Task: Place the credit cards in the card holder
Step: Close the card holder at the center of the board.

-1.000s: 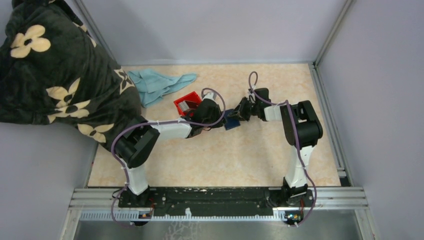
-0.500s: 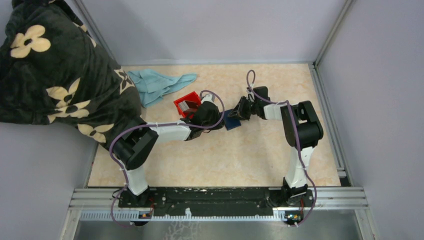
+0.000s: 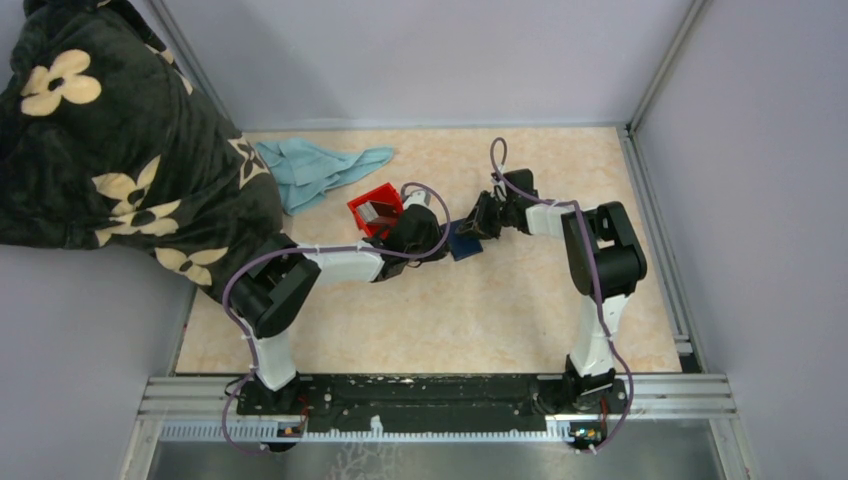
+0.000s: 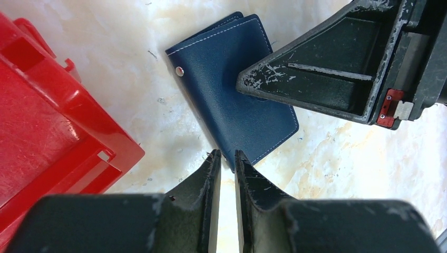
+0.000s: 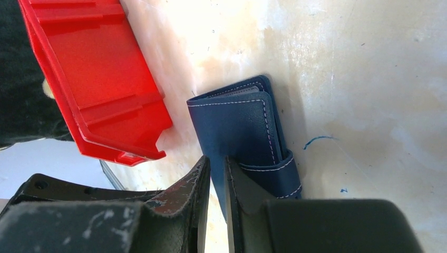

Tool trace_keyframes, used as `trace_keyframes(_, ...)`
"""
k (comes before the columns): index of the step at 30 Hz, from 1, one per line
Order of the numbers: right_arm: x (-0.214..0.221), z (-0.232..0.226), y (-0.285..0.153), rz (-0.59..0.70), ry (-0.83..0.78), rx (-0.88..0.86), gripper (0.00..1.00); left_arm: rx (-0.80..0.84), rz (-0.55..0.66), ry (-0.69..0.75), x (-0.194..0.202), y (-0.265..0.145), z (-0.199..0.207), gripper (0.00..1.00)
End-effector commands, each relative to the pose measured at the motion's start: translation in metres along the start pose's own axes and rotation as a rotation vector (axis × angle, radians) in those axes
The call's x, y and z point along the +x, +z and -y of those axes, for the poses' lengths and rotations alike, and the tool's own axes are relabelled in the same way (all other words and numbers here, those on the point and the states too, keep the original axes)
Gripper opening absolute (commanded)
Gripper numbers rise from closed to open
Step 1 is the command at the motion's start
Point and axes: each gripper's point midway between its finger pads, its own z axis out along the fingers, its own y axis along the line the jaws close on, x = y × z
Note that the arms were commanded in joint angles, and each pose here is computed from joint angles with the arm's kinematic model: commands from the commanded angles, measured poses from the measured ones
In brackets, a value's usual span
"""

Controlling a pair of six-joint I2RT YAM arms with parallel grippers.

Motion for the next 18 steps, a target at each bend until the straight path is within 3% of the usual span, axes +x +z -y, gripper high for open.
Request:
trace_keyframes(1, -0.022, -0.037, -0.015, 0.063, -0.085, -0.060, 0.18, 0.011, 0.027, -0.001, -0.007, 0.003, 0.008, 0.22)
trace_keyframes(18, -0.035, -0.077, -0.034, 0.101, -0.150, -0.143, 0.18, -0.007, 0.033, 0.011, -0.009, 0.002, 0.006, 0.22)
